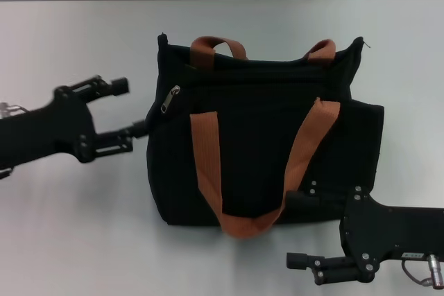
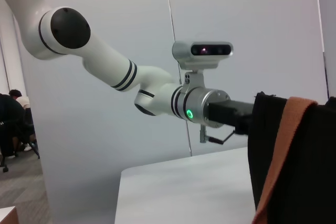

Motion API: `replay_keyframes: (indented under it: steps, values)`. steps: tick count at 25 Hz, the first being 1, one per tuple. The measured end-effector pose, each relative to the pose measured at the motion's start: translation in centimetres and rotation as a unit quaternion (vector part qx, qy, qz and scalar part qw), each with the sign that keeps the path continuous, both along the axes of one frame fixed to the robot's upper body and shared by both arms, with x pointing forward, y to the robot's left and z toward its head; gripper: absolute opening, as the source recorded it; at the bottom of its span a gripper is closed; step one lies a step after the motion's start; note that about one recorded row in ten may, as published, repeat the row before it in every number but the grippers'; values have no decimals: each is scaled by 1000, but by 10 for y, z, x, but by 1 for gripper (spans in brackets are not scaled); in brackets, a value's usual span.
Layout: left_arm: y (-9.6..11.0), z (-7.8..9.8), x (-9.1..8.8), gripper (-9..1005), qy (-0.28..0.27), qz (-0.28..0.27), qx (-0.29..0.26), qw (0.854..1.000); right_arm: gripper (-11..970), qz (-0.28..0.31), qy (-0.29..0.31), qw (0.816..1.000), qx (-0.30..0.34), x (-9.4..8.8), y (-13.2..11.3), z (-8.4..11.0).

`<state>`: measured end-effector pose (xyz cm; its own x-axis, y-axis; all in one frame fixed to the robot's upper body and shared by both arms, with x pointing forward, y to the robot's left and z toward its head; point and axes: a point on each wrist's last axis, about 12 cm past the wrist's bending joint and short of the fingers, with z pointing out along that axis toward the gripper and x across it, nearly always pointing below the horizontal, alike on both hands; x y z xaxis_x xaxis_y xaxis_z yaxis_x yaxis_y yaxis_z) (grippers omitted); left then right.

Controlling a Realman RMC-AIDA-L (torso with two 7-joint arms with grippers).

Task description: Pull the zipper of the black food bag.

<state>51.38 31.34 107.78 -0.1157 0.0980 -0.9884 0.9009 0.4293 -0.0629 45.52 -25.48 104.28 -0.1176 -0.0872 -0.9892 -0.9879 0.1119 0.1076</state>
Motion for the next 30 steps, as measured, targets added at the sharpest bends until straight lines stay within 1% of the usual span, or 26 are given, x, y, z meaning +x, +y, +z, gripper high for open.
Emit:
replay_keyframes:
  steps: [4, 8, 10, 11, 12, 14, 17, 28, 30]
  values:
    - [-14, -4, 5, 835, 2, -15, 15, 1000, 819, -1, 0, 1000, 0, 0, 0, 0]
    - [-24, -7, 11, 835, -6, -15, 30, 999, 819, -2, 0, 1000, 1, 0, 0, 0]
    - [-24, -7, 11, 834, -6, -15, 30, 999, 819, -2, 0, 1000, 1, 0, 0, 0]
    - [-29, -9, 13, 834, -27, -16, 39, 999, 819, -3, 0, 1000, 2, 1, 0, 0]
    - [-29, -9, 13, 833, -27, -16, 39, 999, 819, -4, -1, 1000, 2, 1, 0, 1]
    - [-29, -8, 14, 830, -47, -15, 44, 998, 819, -6, -1, 1000, 4, 1, 0, 1]
    - [-27, -8, 14, 826, -61, -4, 42, 997, 819, -6, 0, 1000, 6, 1, 1, 0]
    - [-25, -7, 12, 575, -64, 1, 38, 997, 820, -12, 1, 1000, 10, 0, 0, 0]
    - [-25, -7, 13, 494, -66, 3, 37, 997, 820, -12, 0, 1000, 10, -1, 0, 0]
